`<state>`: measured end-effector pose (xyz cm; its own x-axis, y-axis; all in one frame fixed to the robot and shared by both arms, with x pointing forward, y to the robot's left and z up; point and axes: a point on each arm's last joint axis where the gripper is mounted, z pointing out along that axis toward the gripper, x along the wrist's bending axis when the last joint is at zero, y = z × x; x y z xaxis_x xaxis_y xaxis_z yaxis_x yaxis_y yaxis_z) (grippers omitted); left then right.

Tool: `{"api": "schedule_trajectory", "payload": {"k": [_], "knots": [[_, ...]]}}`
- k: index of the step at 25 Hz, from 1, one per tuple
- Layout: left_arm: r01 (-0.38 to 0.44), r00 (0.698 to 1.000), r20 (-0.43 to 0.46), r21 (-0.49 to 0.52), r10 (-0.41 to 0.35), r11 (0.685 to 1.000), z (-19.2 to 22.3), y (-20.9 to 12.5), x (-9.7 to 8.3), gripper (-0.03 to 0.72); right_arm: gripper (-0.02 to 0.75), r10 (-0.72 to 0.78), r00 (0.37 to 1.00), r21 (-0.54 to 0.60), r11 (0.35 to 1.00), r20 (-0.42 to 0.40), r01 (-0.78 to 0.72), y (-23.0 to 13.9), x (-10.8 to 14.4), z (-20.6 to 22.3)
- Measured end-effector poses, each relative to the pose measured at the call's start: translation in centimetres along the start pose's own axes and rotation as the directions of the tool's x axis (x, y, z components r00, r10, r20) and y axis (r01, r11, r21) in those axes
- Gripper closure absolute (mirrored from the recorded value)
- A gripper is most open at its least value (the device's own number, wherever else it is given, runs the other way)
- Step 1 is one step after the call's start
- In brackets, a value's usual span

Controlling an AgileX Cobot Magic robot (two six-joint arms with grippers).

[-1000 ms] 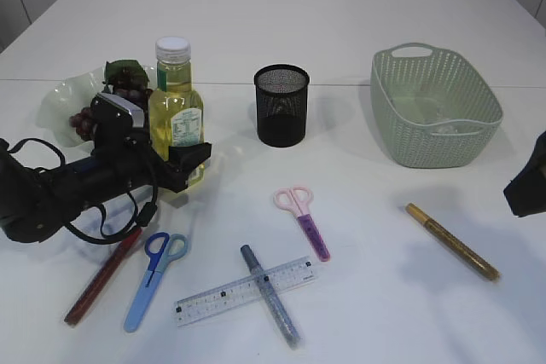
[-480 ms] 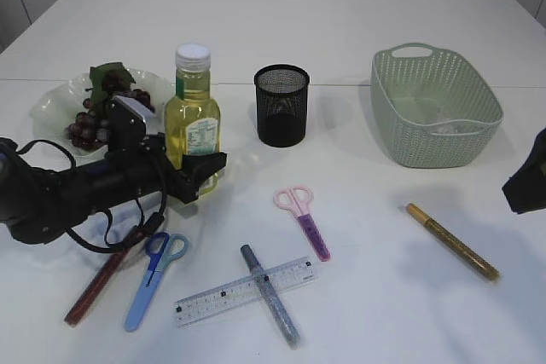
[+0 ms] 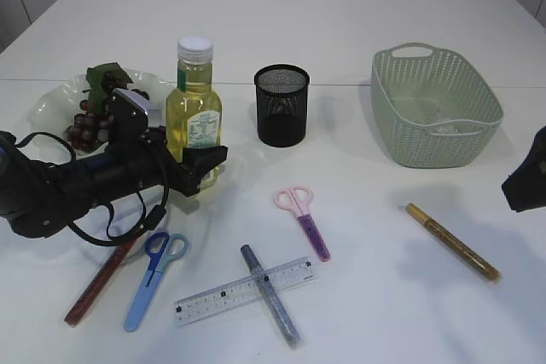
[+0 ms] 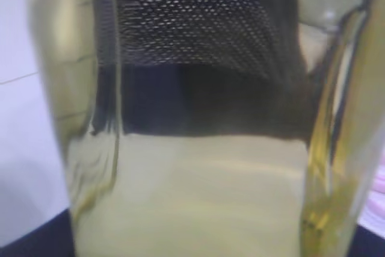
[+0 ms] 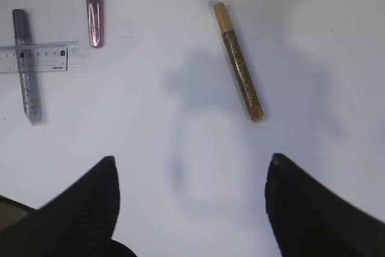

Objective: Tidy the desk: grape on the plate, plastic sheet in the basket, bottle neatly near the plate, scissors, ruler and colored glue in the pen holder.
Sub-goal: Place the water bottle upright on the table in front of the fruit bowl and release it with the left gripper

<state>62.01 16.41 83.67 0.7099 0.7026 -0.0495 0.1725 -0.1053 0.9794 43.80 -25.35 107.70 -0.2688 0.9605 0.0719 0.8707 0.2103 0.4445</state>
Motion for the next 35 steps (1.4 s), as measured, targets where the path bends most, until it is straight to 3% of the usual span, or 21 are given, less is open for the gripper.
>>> {"api": "schedule_trajectory", "payload": {"k": [25, 35], "knots": [[0.036, 0.998, -0.055, -0.002, -0.036, 0.999, 0.04, -0.83, 0.48, 0.236, 0.155, 0.000, 1.000, -0.001, 1.000, 0.000, 0.000, 0.01, 0.00, 0.00], [0.008, 0.999, -0.051, 0.000, -0.008, 1.000, 0.04, -0.84, 0.44, 0.165, 0.155, 0.000, 1.000, -0.002, 1.000, 0.000, 0.000, 0.02, 0.00, 0.00]]}}
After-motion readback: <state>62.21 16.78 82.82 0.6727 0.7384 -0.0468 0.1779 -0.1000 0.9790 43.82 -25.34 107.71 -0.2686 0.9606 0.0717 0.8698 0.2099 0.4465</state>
